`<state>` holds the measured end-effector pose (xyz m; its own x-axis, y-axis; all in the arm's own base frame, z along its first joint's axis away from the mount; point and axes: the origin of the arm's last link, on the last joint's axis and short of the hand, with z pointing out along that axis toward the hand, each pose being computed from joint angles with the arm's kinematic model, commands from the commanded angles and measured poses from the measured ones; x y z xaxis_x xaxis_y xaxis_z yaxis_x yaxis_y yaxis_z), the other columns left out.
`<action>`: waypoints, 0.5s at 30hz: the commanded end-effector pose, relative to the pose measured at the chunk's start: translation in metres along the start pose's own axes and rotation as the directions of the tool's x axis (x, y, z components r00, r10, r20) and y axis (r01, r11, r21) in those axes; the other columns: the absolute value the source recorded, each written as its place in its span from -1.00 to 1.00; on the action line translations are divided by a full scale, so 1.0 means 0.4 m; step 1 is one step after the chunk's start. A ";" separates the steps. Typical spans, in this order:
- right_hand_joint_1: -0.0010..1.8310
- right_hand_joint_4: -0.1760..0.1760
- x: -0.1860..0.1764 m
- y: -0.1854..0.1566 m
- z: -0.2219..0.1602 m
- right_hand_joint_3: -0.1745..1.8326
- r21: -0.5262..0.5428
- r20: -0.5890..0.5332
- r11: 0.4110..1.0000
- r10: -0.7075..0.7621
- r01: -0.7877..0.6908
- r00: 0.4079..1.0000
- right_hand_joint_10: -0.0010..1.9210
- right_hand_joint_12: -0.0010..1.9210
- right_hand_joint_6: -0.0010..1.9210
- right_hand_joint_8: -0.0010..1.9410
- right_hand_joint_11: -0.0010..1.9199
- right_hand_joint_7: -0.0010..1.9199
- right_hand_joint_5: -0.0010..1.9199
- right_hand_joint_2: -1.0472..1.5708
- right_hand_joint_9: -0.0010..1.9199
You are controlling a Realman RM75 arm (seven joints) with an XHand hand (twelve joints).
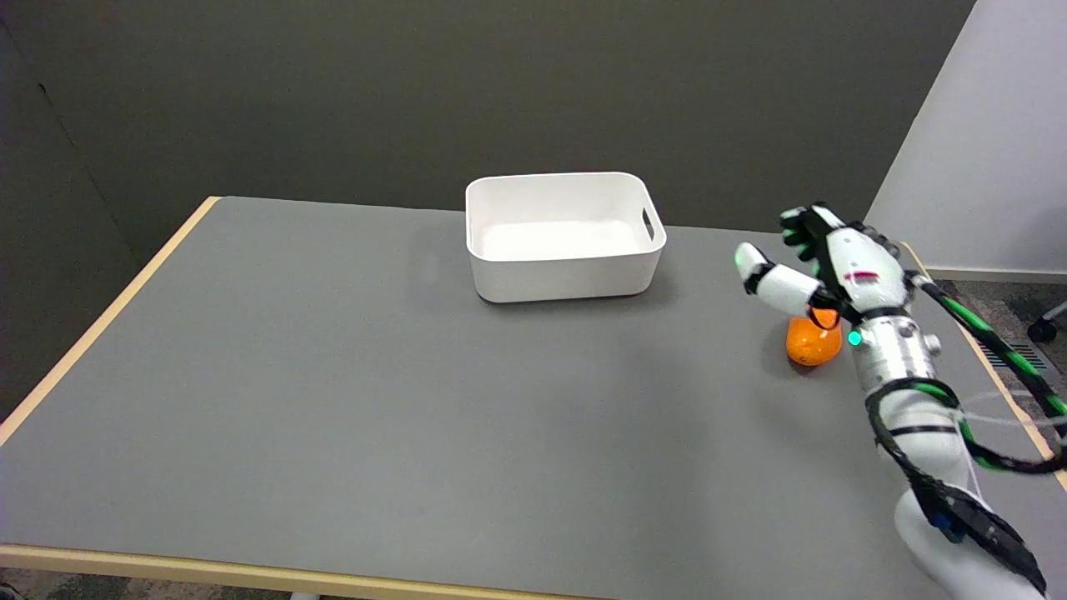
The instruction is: Pick up mango.
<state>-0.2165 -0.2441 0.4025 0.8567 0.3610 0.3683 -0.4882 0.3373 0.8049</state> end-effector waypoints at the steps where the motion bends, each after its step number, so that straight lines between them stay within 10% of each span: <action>1: -0.56 -1.00 -0.002 0.144 -0.158 -0.04 -0.369 -0.021 0.928 0.035 -0.040 0.999 0.22 0.81 -0.33 -0.32 -0.50 -0.50 -0.68 0.33 -0.61; 15: -0.56 -1.00 -0.012 0.092 -0.087 -0.05 -0.289 -0.040 0.954 0.069 -0.077 0.997 0.15 0.80 -0.39 -0.32 -0.52 -0.57 -0.74 0.32 -0.67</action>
<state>-0.2435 -0.1940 0.4124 0.8328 0.3979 0.3849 -0.5515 0.5356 0.6395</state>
